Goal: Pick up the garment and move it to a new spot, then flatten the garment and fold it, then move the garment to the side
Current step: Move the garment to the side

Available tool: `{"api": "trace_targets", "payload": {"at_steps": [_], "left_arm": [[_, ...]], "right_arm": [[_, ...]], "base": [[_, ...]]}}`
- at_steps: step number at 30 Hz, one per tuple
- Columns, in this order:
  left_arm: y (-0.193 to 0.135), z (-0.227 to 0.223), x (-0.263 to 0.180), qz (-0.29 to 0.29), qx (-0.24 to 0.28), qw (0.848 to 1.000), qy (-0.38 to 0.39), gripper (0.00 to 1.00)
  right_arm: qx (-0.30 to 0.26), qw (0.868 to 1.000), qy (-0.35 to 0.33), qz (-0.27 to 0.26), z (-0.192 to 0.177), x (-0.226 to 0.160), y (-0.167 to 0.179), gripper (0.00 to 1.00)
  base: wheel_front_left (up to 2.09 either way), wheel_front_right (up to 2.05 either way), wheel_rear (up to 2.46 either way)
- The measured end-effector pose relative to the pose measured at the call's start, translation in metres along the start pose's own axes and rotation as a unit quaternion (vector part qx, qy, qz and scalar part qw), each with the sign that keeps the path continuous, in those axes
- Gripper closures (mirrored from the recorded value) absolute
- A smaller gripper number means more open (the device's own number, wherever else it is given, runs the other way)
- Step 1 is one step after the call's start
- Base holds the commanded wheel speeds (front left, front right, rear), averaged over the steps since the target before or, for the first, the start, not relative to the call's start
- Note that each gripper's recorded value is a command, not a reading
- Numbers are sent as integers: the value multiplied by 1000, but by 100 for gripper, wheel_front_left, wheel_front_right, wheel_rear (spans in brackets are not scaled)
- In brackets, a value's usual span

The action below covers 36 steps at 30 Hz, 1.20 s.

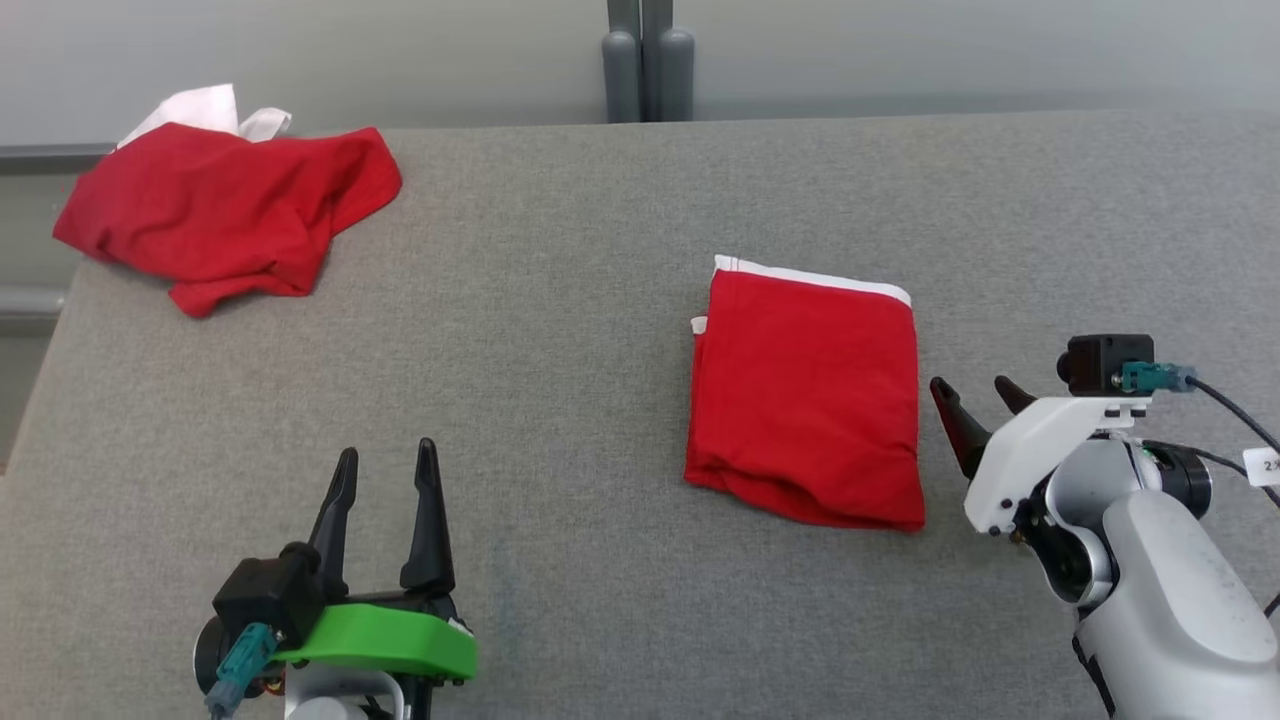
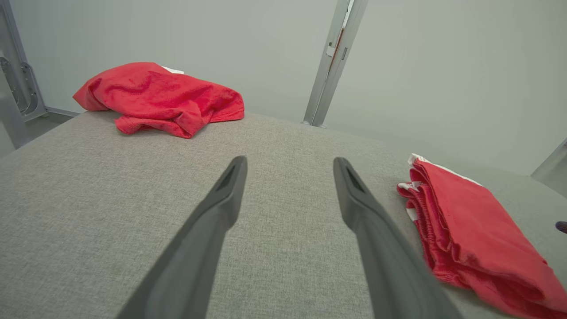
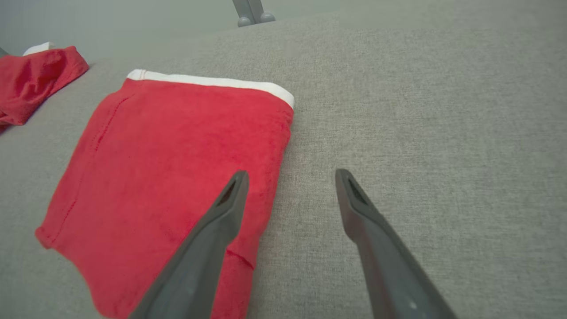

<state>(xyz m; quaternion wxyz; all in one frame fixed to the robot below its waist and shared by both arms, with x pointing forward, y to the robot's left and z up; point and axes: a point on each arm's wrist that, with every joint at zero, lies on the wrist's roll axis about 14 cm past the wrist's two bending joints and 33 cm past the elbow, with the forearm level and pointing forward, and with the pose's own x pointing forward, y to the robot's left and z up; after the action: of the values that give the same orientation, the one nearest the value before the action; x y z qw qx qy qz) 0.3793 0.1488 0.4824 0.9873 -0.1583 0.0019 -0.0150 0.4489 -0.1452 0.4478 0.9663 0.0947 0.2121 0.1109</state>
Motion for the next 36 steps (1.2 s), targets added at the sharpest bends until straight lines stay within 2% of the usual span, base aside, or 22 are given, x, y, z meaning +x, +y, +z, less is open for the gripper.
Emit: {"api": "trace_targets", "payload": {"at_steps": [9,10,11,12,13,14,15,16,21,25,36], "left_arm": [[19,-5,7,29,1,1000,7,0],[21,-5,8,33,2,999,8,0],[23,-6,8,35,2,999,9,0],[25,-7,7,38,3,999,11,0],[26,-8,7,40,3,999,13,0],[27,-9,8,42,3,999,13,0],[28,-10,8,43,3,999,14,0],[29,-10,9,43,4,999,15,0],[21,-11,17,29,9,999,15,0],[10,-13,26,7,13,1000,15,0],[-55,-34,59,-106,24,994,28,0]], "right_arm": [[28,996,83,30,-29,40,16,0],[29,995,91,32,-33,43,17,18],[31,994,95,34,-35,45,18,47],[33,994,100,36,-38,48,19,62],[33,993,104,38,-39,50,21,64],[32,993,104,40,-39,52,21,76],[32,993,105,41,-40,53,21,96],[31,993,105,41,-40,54,21,100],[24,996,80,36,-30,54,12,100],[11,999,50,16,-14,50,-9,100],[-5,994,-12,-105,19,8,-110,100]], "base": [[0,0,0],[0,0,0],[0,0,0],[0,0,0],[0,0,0],[0,0,0],[0,0,0],[0,0,0],[0,0,0],[0,0,0],[0,0,0]]}}
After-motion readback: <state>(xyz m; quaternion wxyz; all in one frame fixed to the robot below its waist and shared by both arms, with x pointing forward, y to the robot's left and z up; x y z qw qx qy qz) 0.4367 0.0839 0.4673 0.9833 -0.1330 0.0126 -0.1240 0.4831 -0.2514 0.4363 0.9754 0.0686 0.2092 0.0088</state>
